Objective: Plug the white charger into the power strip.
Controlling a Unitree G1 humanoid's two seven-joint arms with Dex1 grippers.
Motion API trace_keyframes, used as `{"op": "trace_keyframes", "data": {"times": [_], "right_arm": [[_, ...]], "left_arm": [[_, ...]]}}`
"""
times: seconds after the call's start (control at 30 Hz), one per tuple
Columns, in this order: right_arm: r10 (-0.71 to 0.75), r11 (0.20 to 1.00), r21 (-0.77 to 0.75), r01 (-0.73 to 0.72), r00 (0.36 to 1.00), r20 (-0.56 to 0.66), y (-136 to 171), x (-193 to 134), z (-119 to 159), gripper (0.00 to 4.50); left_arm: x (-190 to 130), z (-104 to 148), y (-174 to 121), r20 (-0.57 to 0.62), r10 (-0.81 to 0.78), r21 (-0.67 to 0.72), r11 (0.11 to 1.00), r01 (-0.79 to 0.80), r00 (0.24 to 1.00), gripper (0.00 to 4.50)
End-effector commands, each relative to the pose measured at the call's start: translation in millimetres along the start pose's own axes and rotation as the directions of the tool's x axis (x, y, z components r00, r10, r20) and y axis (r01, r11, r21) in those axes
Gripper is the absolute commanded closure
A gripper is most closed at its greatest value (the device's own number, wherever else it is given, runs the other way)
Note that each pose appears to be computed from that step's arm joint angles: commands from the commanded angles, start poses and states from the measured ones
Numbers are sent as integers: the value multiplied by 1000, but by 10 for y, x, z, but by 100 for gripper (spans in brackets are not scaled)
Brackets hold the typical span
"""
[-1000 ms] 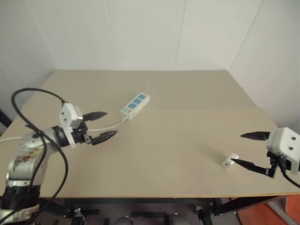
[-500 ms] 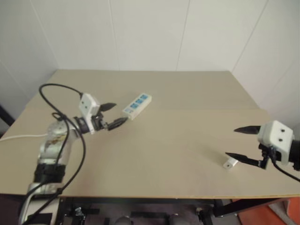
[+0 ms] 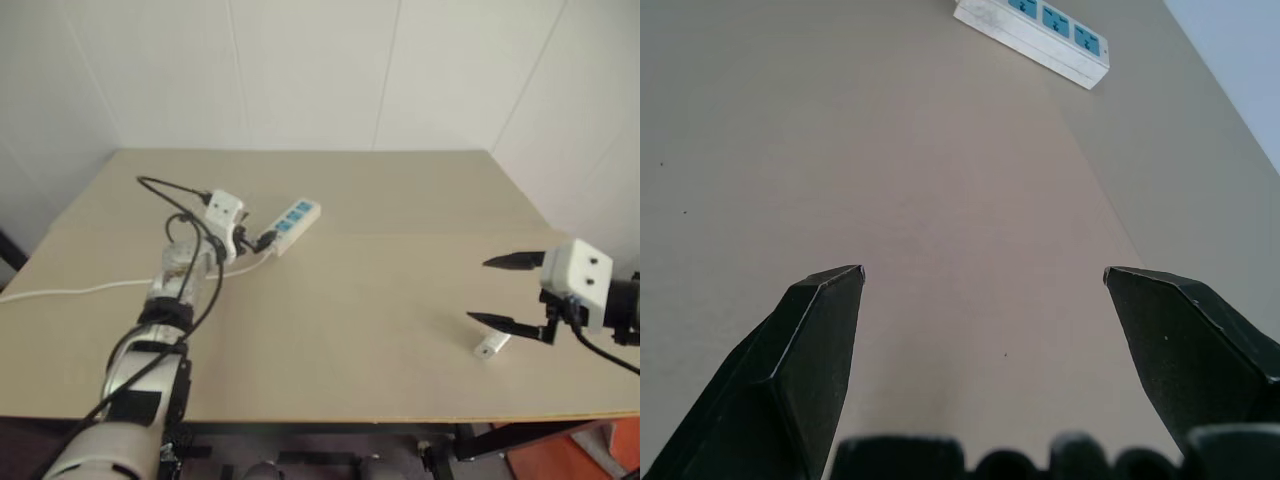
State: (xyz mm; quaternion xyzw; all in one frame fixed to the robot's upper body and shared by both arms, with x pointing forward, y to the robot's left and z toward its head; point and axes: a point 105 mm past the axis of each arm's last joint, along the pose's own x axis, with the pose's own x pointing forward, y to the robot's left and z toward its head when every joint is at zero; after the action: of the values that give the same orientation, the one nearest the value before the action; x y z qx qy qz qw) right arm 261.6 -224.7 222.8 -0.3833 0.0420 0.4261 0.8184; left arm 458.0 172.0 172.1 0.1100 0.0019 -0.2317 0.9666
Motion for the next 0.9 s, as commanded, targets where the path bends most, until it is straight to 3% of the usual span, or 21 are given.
{"op": "trace_keyframes", "data": {"times": [0.03,0.9], "right_arm": [[-21,1000,-18,20,1000,-4,-60,-12,52,0],[-60,998,-31,60,998,0,50,-37,116,0]], "left_arm": [[62,158,15,49,9,-2,1000,-8,999,5],[260,-262,-270,-170,30,-82,996,-44,985,5]]}}
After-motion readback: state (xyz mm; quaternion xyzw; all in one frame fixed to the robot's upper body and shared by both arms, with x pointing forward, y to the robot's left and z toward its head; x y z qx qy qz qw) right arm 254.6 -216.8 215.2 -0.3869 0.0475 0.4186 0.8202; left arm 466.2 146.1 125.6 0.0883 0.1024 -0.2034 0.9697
